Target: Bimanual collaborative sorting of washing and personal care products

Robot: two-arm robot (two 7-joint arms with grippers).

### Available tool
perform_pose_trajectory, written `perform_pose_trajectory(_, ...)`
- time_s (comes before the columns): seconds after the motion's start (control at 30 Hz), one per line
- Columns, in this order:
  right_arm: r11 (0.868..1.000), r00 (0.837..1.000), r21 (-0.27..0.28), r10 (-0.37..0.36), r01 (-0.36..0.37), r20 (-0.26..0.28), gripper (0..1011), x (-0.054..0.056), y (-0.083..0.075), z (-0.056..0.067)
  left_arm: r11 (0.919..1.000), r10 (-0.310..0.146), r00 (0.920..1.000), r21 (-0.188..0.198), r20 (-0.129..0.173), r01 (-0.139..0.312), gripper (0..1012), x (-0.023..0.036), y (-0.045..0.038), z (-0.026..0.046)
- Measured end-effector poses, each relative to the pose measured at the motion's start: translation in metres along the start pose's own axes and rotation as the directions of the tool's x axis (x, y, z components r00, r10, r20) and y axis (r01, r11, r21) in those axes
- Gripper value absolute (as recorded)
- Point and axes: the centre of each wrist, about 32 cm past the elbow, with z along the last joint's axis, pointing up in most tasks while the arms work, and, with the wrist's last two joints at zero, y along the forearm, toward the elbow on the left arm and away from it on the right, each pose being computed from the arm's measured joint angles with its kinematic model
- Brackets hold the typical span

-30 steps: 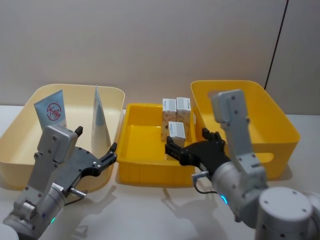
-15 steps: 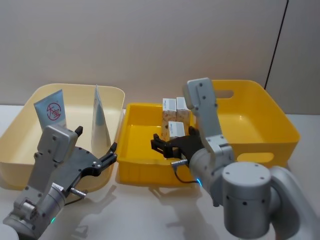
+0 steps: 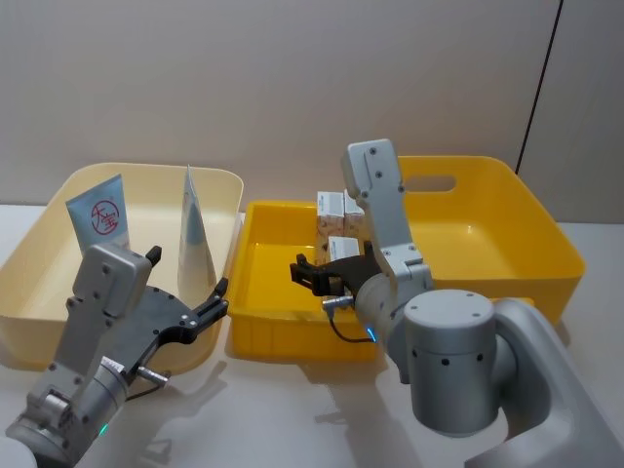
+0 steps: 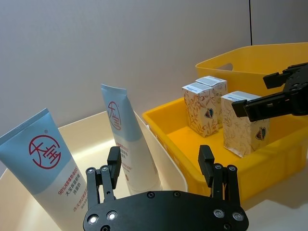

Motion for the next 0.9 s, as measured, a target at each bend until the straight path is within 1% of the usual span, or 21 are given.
perform_pose_trajectory(0.3, 0.999, 0.999, -0.030, -0.038, 0.037, -0.015, 1001, 0.005, 0.007, 0.001, 1.0000, 0.000, 1.0000, 0.000, 0.000, 0.000, 1000, 0.0000, 0.0000, 0.0000)
perform_pose_trajectory(0.5, 0.998, 0.999, -0.044, -0.047, 0.046, -0.025, 1001, 0.008, 0.011, 0.001, 1.0000, 0.000, 1.0000, 0.000, 0.000, 0.000, 1000, 0.0000, 0.0000, 0.0000)
perform_pose_trajectory(0.67, 0.998, 0.998, -0.050, -0.043, 0.042, -0.035, 1001, 0.009, 0.014, 0.002, 1.0000, 0.000, 1.0000, 0.000, 0.000, 0.000, 1000, 0.0000, 0.0000, 0.0000)
perform_pose_trajectory(0.9, 0.998, 0.998, -0.054, -0.017, 0.014, -0.053, 1001, 0.007, 0.021, 0.006, 1.0000, 0.000, 1.0000, 0.000, 0.000, 0.000, 1000, 0.0000, 0.0000, 0.0000)
